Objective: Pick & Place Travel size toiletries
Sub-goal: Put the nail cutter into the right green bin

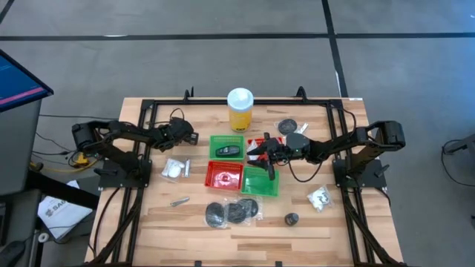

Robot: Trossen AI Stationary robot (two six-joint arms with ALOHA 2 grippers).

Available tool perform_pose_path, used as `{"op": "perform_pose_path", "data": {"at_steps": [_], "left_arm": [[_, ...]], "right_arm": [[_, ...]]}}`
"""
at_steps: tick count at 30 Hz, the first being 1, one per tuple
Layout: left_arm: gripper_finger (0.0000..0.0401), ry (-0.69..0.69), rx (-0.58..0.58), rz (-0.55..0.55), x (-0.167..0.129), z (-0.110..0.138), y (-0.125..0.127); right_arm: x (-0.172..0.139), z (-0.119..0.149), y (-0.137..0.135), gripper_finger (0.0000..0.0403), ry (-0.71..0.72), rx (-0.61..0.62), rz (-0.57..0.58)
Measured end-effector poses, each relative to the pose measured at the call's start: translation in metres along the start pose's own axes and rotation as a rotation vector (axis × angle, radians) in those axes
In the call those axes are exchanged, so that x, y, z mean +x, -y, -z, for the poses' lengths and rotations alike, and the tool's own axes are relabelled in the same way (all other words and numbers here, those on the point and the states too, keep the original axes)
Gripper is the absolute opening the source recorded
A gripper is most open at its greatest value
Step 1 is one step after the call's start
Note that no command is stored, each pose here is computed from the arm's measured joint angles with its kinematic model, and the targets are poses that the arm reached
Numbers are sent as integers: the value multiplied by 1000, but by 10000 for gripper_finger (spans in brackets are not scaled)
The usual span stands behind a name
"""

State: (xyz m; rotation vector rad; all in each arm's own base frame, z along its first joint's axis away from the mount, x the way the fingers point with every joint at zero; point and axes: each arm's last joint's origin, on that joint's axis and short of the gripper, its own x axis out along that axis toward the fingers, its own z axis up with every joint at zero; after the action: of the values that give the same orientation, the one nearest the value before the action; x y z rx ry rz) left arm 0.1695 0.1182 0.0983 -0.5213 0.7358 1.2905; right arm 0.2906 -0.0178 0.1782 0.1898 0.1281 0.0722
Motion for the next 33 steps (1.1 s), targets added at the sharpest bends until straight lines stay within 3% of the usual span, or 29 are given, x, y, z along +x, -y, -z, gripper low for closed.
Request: {"op": "perform_pose_path", "data": {"at_steps": [5,13,22,33], "left_arm": [[136,-4,16,0,0,0,0],[28,-7,79,-10,0,1,-1],[27,-3,101,27,-6,1,1],[27,142,132,354,-63,-7,19]], "right_arm": [[0,0,0,160,-1,0,0],[0,0,0,157,-2,1,0],[0,0,0,154,-3,0,0],[0,0,-1,157,-2,0,-2]]}}
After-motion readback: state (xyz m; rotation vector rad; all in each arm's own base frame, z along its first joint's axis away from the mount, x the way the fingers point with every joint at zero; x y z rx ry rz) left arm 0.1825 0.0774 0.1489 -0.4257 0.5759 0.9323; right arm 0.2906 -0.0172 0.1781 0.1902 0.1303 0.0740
